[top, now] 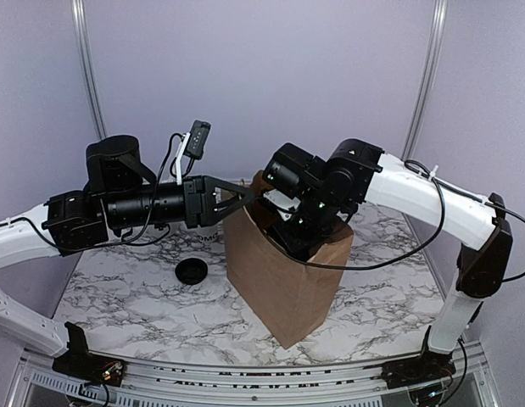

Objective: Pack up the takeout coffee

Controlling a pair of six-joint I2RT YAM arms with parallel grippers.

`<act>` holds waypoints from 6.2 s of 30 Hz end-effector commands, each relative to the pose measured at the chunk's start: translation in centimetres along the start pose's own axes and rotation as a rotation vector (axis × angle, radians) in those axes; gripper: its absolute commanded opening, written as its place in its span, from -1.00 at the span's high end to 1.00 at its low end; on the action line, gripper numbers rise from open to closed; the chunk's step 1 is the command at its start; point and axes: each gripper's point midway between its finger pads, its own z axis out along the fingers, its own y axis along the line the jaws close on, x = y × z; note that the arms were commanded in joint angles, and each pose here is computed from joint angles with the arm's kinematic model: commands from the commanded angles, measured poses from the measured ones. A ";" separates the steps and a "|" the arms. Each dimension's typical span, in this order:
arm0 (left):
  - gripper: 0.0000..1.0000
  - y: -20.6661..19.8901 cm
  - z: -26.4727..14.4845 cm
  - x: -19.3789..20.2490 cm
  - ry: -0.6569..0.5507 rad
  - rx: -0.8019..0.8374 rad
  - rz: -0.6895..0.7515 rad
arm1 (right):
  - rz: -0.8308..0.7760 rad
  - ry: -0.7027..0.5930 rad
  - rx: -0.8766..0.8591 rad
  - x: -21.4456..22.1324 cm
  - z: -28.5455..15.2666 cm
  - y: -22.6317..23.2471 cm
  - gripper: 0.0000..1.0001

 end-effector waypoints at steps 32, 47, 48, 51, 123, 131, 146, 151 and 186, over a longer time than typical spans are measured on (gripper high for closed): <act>1.00 2.1 -1.8 0.7 -0.010 -0.112 -0.007 | -0.022 0.088 -0.070 0.2 1.1 -2.1 -0.02; 1.00 3.7 -3.0 0.2 -0.059 -0.209 -0.018 | -0.059 0.154 -0.005 3.0 3.4 -2.3 -0.02; 1.00 3.7 -3.1 0.2 -0.062 -0.210 -0.018 | -0.058 0.154 -0.004 3.1 3.5 -2.3 -0.02; 1.00 3.8 -3.2 0.2 -0.065 -0.216 -0.017 | -0.057 0.159 -0.012 3.4 3.7 -2.1 -0.02; 1.00 6.8 -3.0 0.0 -0.093 -0.377 -0.023 | -0.037 0.109 -0.029 3.3 1.2 0.5 -0.66; 1.00 6.7 -3.0 0.0 -0.094 -0.368 -0.025 | -0.041 0.073 -0.046 2.1 -0.3 1.0 -0.71; 1.00 6.4 -2.6 0.1 -0.084 -0.349 -0.021 | -0.045 0.008 -0.057 0.2 -2.6 1.4 -0.73; 1.00 6.0 -2.6 -0.2 -0.088 -0.335 -0.019 | -0.042 -0.022 -0.047 -0.5 -3.0 1.3 -0.74; 1.00 3.3 0.1 -1.2 -0.042 -0.200 -0.023 | 0.025 -0.432 -0.061 -7.5 -8.7 0.2 -0.77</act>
